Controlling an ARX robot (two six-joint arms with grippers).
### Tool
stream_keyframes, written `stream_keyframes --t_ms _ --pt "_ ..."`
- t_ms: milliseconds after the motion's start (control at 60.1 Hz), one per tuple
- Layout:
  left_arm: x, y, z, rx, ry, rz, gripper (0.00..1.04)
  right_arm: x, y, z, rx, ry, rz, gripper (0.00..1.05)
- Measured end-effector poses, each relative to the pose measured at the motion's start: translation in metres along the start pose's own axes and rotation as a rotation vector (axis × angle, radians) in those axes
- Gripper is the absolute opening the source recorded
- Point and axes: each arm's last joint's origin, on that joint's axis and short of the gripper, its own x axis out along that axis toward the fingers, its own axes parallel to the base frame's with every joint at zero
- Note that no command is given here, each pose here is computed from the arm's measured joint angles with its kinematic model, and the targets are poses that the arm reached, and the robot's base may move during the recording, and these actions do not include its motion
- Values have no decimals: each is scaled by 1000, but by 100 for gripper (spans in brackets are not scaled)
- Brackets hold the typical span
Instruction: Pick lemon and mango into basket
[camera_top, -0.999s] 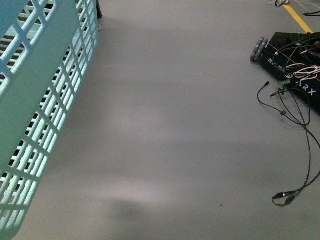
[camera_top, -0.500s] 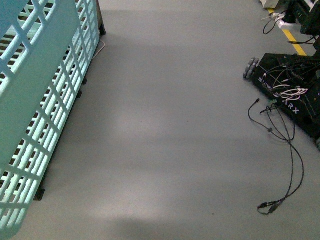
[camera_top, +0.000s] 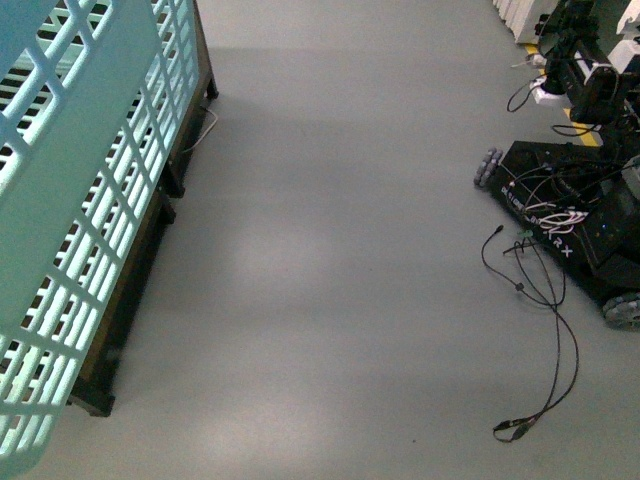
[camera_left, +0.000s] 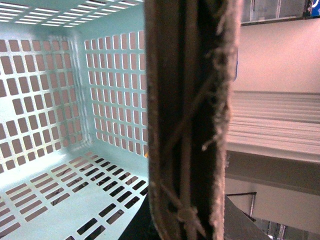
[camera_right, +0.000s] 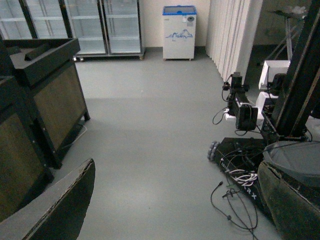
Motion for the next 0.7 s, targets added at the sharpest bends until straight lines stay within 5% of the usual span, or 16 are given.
stream_keyframes --t_ms 699 --pt "0 0 0 0 0 0 6 0 0 0 0 0 0 96"
